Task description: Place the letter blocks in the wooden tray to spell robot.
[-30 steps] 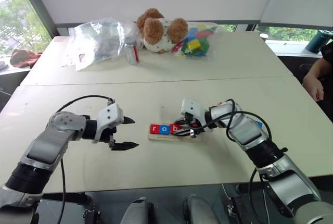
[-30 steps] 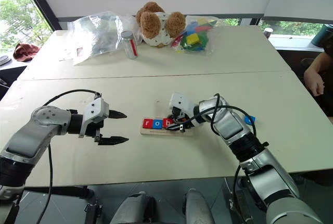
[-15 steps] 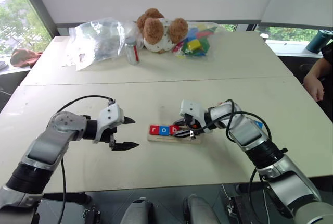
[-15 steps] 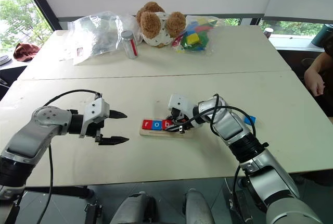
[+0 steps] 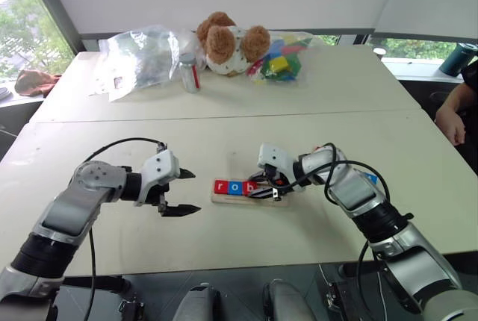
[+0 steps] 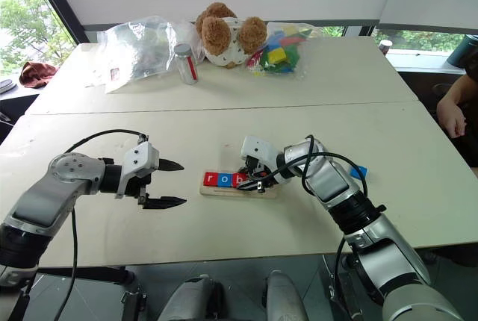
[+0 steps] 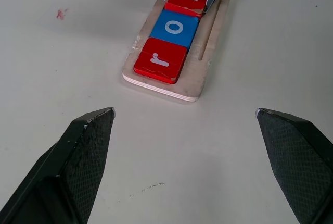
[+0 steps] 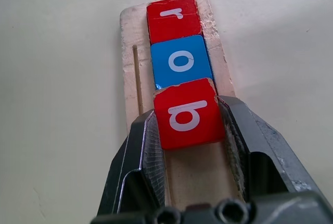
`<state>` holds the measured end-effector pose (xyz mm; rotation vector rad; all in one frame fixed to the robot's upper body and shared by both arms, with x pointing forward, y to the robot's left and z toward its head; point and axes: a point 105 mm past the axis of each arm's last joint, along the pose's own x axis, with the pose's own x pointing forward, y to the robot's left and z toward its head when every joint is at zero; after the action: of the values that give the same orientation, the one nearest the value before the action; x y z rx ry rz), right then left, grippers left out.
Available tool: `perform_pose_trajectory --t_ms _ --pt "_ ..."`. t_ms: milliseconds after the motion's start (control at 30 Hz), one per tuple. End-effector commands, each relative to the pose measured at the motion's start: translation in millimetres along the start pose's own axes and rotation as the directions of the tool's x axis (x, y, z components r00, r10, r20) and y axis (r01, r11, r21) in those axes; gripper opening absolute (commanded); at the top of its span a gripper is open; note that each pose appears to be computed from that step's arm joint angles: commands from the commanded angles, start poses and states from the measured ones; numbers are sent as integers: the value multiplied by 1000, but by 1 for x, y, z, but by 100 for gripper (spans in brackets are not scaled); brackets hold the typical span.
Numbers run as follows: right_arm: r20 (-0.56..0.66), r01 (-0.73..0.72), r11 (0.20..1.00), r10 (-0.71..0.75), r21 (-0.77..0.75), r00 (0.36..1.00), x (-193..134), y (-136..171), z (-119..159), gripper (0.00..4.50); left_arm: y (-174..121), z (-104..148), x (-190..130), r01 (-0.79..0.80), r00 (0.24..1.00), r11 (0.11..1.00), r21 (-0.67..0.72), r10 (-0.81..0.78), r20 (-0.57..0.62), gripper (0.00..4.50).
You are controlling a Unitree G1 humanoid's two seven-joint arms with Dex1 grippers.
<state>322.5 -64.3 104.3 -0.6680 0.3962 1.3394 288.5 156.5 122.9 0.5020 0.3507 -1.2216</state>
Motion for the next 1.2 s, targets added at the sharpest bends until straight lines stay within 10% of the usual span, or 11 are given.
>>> perform_pose_trajectory --t_ms 33,67,100,267,600,867,1200 --pt "23 -11 1000 12 -20 1000 4 5 8 117 3 9 -1 -13 1000 999 44 13 14 450" --pt "23 -9 1000 10 -17 1000 4 5 8 117 3 9 -1 -13 1000 999 44 13 13 450" --pt "24 -7 1000 8 -15 1000 4 5 8 221 3 9 -1 -13 1000 999 45 13 13 450" --pt "56 54 998 -53 -20 997 -2 -5 19 446 7 7 -2 -17 1000 999 40 17 10 450" --pt "113 330 942 -334 59 936 -62 -40 40 446 7 17 -1 -32 997 998 45 28 69 450" --pt "-255 871 261 -886 416 387 -146 -67 -37 446 -1 58 6 -23 975 998 55 10 223 450" --pt "-443 785 -38 -842 618 308 -113 -45 -66 446 7 66 23 21 973 995 93 -42 225 450"
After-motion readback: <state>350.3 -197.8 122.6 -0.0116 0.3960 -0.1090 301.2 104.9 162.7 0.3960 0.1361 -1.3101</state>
